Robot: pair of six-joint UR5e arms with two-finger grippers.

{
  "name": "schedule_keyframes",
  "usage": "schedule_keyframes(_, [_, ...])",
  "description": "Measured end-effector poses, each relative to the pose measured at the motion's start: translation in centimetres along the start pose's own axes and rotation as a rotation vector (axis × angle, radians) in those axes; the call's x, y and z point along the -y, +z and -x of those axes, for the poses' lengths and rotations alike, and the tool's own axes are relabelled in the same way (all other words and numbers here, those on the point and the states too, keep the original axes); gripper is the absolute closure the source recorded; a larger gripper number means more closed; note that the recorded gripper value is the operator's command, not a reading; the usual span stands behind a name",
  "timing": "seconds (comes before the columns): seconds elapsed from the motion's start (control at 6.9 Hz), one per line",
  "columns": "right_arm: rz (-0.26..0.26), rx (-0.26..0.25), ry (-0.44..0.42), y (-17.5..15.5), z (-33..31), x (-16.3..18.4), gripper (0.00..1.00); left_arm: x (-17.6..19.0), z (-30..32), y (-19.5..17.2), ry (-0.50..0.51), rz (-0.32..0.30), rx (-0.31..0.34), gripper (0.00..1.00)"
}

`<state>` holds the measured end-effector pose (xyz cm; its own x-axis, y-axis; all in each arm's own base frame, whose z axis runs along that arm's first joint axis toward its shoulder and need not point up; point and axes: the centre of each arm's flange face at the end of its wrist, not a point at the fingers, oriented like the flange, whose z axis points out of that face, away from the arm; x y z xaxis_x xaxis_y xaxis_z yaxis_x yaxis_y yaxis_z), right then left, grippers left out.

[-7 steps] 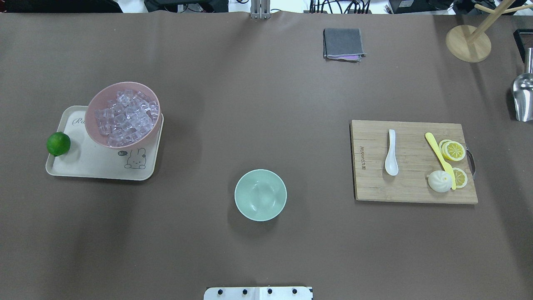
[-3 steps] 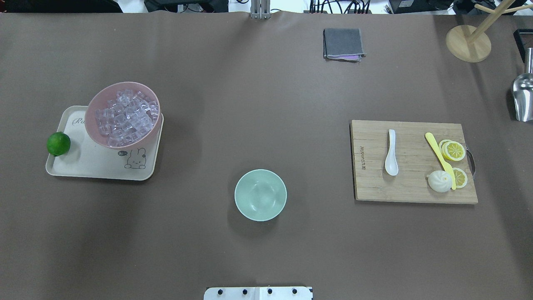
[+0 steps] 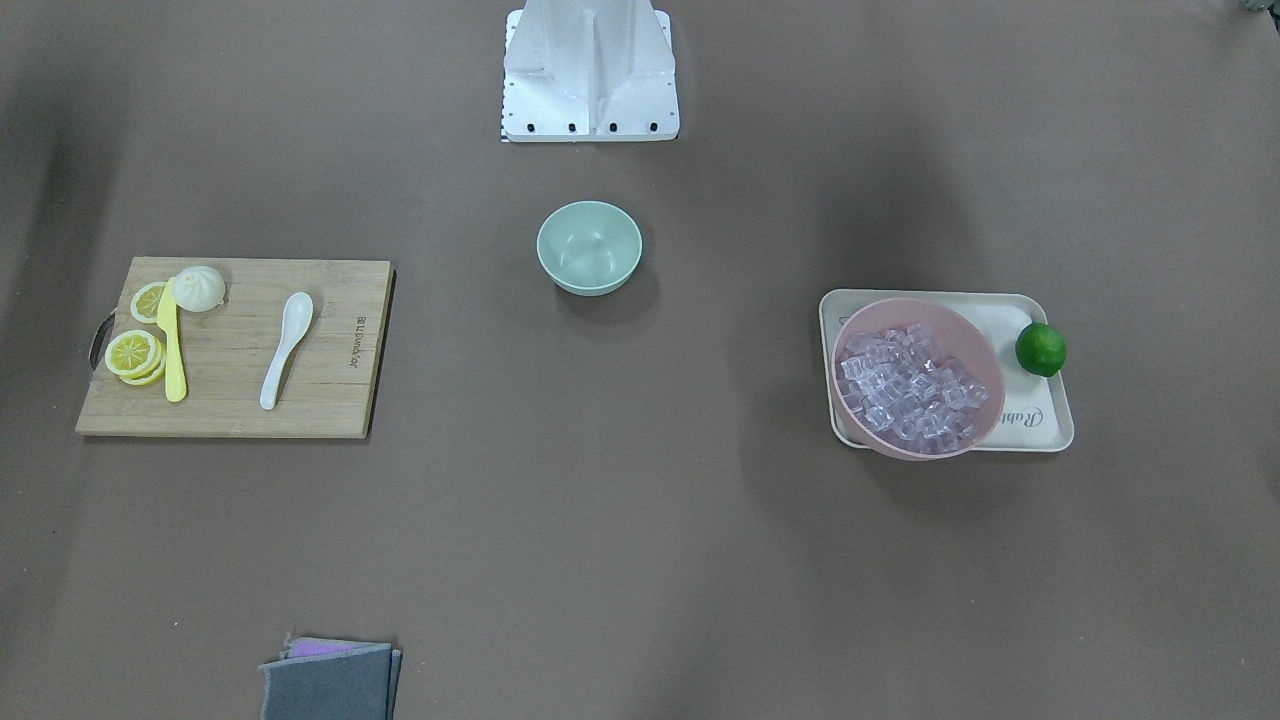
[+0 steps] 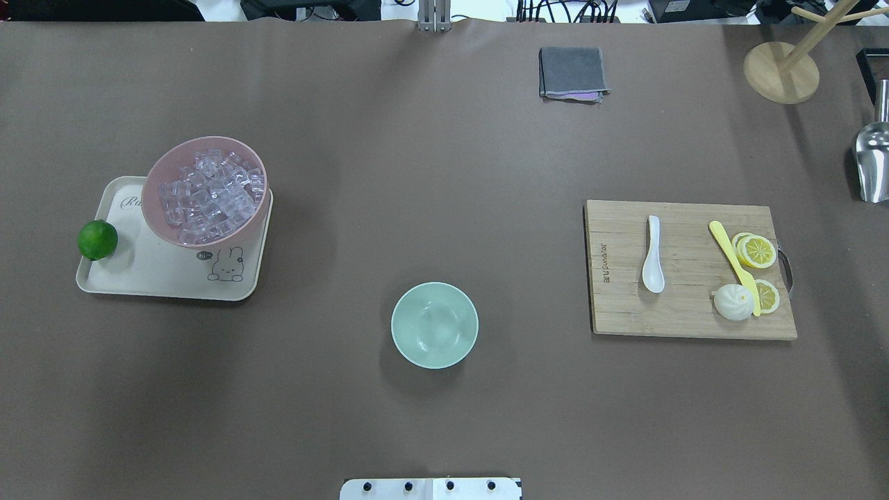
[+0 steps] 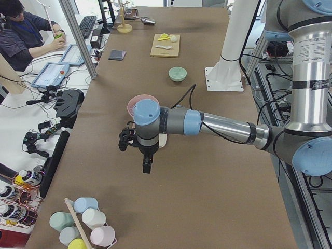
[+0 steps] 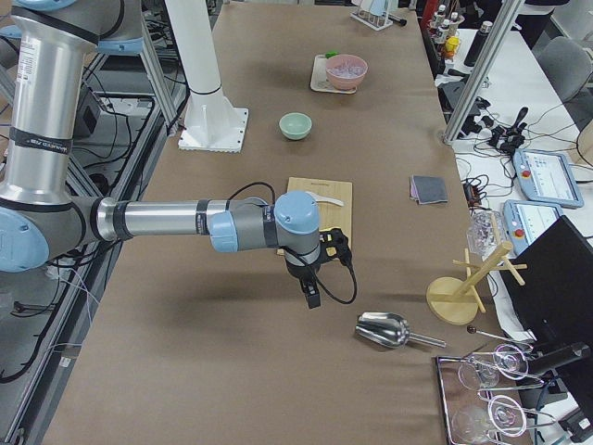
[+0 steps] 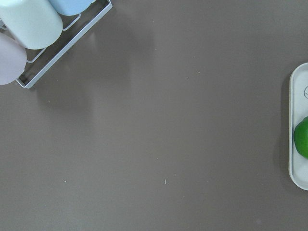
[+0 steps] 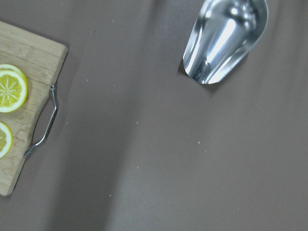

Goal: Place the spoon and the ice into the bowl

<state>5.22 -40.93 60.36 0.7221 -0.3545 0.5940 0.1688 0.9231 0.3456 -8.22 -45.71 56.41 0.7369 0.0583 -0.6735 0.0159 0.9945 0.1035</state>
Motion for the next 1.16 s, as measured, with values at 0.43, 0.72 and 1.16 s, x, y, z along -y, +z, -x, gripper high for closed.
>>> schedule_keyframes(0.43, [-0.176,-0.02,-0.003,-2.4,1.7,2.4,0.0,2.0,-1.2,-1.9,0.155,-0.192,0.018,0.02])
schedule_keyframes(0.72, [-0.267,-0.015,-0.058,-4.1,3.2,5.1,0.0,2.4,-1.5,-2.2,0.181,-0.274,0.019,0.02])
schedule_keyframes(1.16, [-0.239,0.042,-0.046,-1.6,7.3,7.9,0.0,2.9,-3.6,-2.0,0.266,-0.338,-0.004,0.01])
